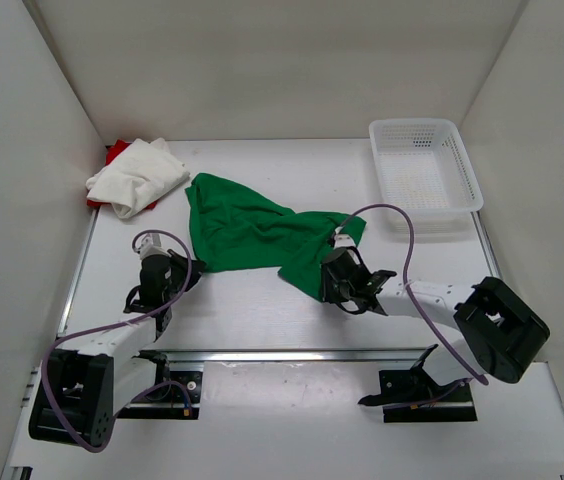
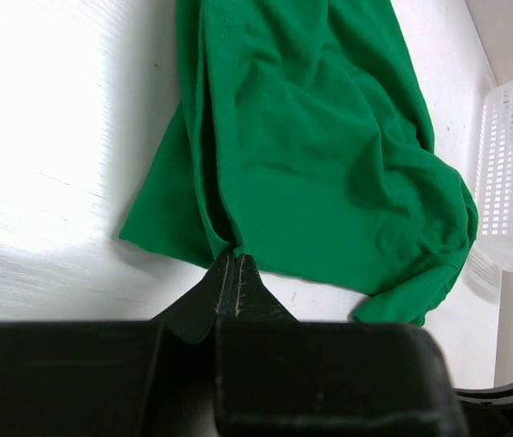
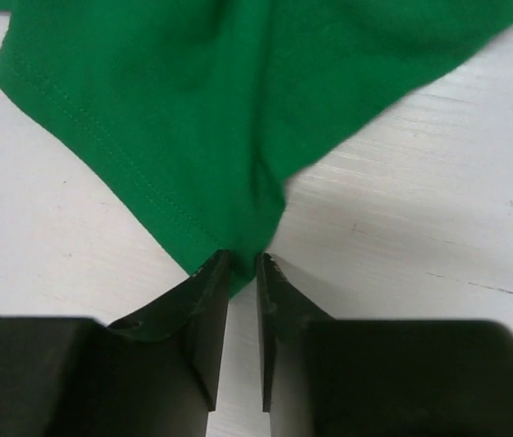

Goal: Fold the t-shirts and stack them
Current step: Flatten out the tshirt

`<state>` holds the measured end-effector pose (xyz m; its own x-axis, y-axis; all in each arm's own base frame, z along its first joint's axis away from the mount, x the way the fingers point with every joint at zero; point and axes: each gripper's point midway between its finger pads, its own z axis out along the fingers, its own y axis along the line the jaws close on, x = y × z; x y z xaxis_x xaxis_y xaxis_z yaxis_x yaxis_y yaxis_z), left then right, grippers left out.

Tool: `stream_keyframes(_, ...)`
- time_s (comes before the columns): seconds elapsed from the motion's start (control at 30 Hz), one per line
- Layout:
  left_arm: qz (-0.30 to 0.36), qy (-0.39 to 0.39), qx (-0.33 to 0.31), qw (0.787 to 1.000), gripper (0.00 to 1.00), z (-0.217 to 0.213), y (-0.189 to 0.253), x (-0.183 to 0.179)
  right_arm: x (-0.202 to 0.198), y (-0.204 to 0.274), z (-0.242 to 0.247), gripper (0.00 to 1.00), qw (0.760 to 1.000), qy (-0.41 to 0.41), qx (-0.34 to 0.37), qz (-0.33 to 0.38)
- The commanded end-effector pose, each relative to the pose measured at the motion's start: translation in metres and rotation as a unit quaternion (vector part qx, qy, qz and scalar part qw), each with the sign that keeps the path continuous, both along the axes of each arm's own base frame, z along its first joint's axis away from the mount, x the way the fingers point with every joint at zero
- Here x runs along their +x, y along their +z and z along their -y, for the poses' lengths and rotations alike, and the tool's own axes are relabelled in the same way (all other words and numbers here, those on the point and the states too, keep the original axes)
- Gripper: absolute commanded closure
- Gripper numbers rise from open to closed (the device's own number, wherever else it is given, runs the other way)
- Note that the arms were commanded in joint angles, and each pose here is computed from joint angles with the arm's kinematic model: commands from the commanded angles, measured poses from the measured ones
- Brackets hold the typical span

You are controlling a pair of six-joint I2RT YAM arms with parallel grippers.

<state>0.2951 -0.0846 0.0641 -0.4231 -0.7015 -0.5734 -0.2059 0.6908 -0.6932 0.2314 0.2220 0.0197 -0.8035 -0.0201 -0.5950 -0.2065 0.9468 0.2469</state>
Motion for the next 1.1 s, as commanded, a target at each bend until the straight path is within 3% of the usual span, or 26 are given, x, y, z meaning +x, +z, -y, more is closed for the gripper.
stream_keyframes(0.0, 0.015, -0.005, 0.002, 1.000, 1.00, 0.000, 0.006, 0.002, -0.018, -0.023, 0.025, 0.83, 0.998, -0.023, -0.042, -0.031)
stream_keyframes(0.13, 0.015, 0.002, -0.001, 1.000, 1.00, -0.002, 0.006, 0.003, -0.018, -0.025, 0.032, 1.00, 0.998, -0.024, -0.041, -0.035)
stream_keyframes(0.3, 0.018, -0.016, -0.001, 1.000, 1.00, 0.005, 0.011, 0.002, -0.005, 0.011, 0.022, 1.00, 1.000, -0.004, -0.009, 0.012)
stream_keyframes(0.43, 0.033, -0.132, 0.051, 0.989, 1.00, 0.050, 0.054, 0.021, 0.009, 0.095, 0.021, 1.00, 0.995, 0.004, 0.033, 0.094)
stream_keyframes(0.5, 0.067, -0.159, 0.051, 0.984, 1.00, 0.065, 0.101, 0.030, 0.021, 0.174, 0.029, 0.99, 0.983, 0.001, 0.068, 0.169)
stream_keyframes(0.63, 0.142, -0.171, 0.038, 0.974, 1.00, 0.054, 0.200, 0.035, 0.029, 0.288, 0.051, 1.00, 0.959, -0.018, 0.071, 0.274)
stream_keyframes(0.7, 0.207, -0.151, 0.029, 0.966, 1.00, 0.027, 0.275, 0.041, 0.029, 0.360, 0.058, 1.00, 0.941, -0.035, 0.080, 0.328)
stream_keyframes(0.83, 0.281, -0.137, 0.005, 0.950, 1.00, -0.016, 0.367, 0.024, 0.030, 0.460, 0.061, 1.00, 0.908, -0.038, 0.076, 0.410)
stream_keyframes(0.93, 0.318, -0.116, 0.009, 0.941, 1.00, -0.033, 0.415, 0.009, 0.021, 0.528, 0.061, 1.00, 0.878, -0.028, 0.097, 0.467)
stream_keyframes(1.07, 0.347, -0.117, -0.003, 0.930, 1.00, -0.032, 0.451, 0.001, 0.038, 0.574, 0.054, 1.00, 0.858, -0.020, 0.090, 0.506)
